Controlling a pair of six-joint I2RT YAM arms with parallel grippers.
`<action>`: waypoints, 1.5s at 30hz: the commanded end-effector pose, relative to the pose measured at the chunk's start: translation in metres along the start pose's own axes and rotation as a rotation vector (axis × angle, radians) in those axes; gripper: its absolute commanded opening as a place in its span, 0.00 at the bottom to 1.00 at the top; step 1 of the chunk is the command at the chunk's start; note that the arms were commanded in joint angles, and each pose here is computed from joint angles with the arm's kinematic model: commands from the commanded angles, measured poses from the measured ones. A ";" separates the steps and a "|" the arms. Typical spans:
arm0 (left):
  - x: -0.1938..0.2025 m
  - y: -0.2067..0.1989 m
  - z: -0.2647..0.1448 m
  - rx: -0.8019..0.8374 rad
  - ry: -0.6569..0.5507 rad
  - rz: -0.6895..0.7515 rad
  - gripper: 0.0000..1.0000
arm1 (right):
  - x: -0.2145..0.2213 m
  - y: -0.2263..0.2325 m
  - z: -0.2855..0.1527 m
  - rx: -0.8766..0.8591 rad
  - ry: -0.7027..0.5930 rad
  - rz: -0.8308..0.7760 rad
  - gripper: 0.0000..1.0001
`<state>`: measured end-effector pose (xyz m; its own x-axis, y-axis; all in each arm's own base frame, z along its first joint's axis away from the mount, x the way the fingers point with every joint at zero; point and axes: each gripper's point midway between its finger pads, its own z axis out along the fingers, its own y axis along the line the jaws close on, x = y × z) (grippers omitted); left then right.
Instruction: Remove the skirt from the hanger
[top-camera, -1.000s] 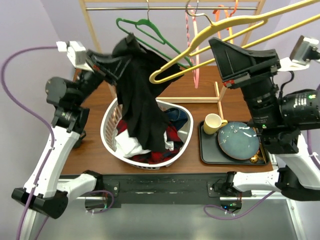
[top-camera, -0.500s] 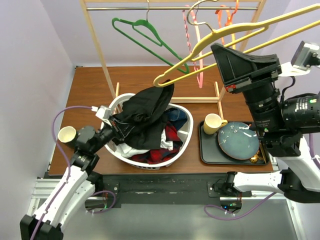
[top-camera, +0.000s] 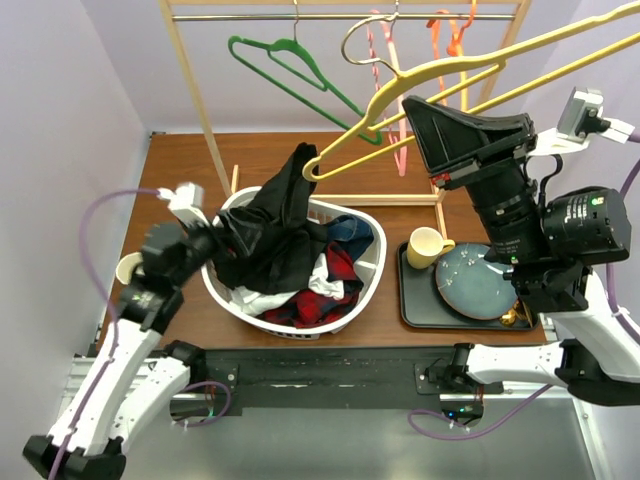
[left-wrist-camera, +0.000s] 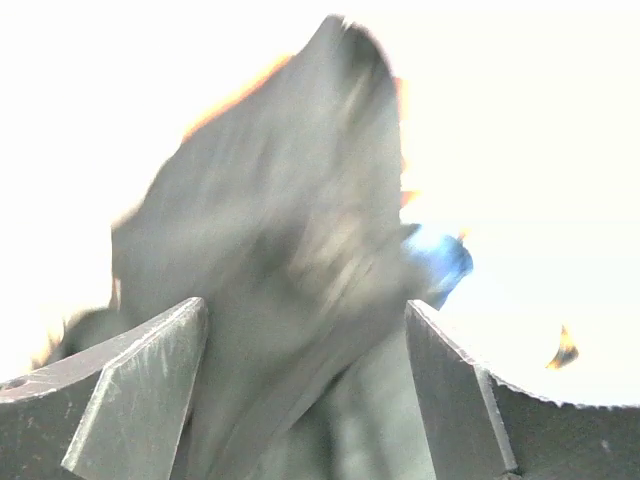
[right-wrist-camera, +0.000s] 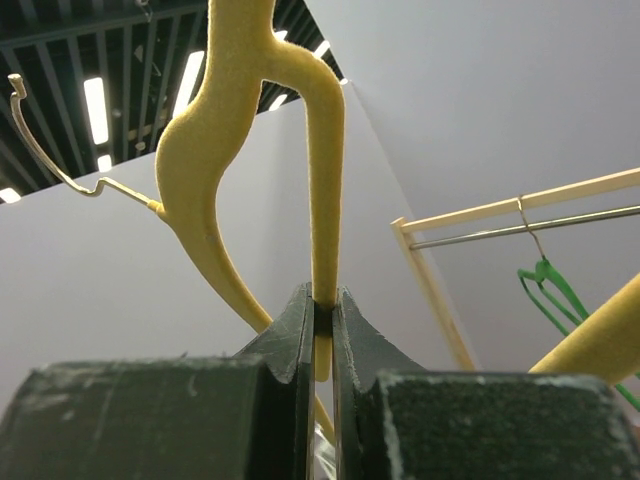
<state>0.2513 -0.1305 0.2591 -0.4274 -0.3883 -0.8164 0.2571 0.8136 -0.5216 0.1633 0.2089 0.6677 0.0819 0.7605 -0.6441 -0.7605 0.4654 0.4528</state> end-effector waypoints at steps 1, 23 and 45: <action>-0.084 -0.046 -0.026 0.075 -0.174 0.159 0.85 | -0.025 0.000 -0.005 0.002 -0.070 0.016 0.00; -0.049 -0.061 0.142 0.275 -0.037 0.327 0.82 | -0.026 -0.003 -0.013 0.004 -0.068 0.018 0.00; 0.082 -0.028 0.047 0.164 0.352 0.086 0.00 | -0.005 -0.012 -0.016 0.027 -0.027 -0.005 0.00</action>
<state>0.2719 -0.1999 0.3100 -0.3733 -0.1834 -0.9094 0.5740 0.7244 -0.3817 0.1574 0.1927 0.6564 0.0856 0.7628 -0.6409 -0.7548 0.4696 0.4580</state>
